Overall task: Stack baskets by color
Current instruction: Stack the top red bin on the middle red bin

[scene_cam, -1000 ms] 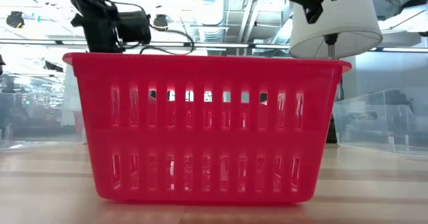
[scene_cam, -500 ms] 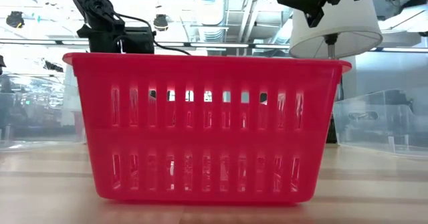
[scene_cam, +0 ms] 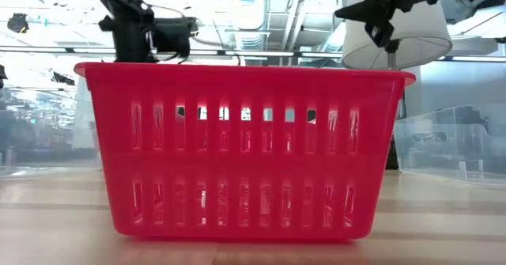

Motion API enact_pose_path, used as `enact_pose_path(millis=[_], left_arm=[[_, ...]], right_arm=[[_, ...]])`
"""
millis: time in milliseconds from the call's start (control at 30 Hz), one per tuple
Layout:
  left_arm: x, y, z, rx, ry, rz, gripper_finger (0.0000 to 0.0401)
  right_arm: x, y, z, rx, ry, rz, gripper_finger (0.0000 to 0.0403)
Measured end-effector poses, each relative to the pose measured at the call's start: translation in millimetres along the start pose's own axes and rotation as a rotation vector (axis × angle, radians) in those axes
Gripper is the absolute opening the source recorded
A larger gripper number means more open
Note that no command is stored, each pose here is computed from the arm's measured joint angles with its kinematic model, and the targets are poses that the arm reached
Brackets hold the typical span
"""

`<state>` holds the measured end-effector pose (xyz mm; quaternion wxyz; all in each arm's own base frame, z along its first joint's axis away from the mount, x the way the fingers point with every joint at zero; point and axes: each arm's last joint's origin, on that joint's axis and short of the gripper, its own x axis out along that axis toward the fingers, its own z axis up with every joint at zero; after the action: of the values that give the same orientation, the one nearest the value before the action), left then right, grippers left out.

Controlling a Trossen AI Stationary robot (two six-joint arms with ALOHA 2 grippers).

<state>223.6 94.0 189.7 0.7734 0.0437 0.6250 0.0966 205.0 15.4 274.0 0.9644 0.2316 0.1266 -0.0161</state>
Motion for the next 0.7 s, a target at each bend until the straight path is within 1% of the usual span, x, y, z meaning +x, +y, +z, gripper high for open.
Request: enact_pose_path(millis=[133, 267, 400, 500, 567, 700], left_arm=[[-30, -5, 29, -0.005, -0.117, 0.017, 0.0000], [-66, -22, 59, -0.047, -0.270, -0.002, 0.0000], [-95, -50, 83, -0.140, -0.460, -0.071, 0.0000], [-110, -78, 96, -0.189, -0.626, -0.144, 0.0000], [-116, -98, 105, -0.214, -0.724, -0.176, 0.0000], [-117, -132, 119, -0.252, -0.853, -0.190, 0.0000]], right_arm=[[-1, 5, -9, 0.064, 0.068, 0.007, 0.0152], [-3, 13, -19, 0.044, 0.142, 0.028, 0.0134], [-5, 18, -30, -0.053, 0.228, 0.038, 0.0107], [-8, 18, -38, -0.129, 0.299, 0.034, 0.0086], [-11, 18, -43, -0.168, 0.342, 0.030, 0.0073], [-15, 20, -48, -0.261, 0.391, 0.049, 0.0060]])
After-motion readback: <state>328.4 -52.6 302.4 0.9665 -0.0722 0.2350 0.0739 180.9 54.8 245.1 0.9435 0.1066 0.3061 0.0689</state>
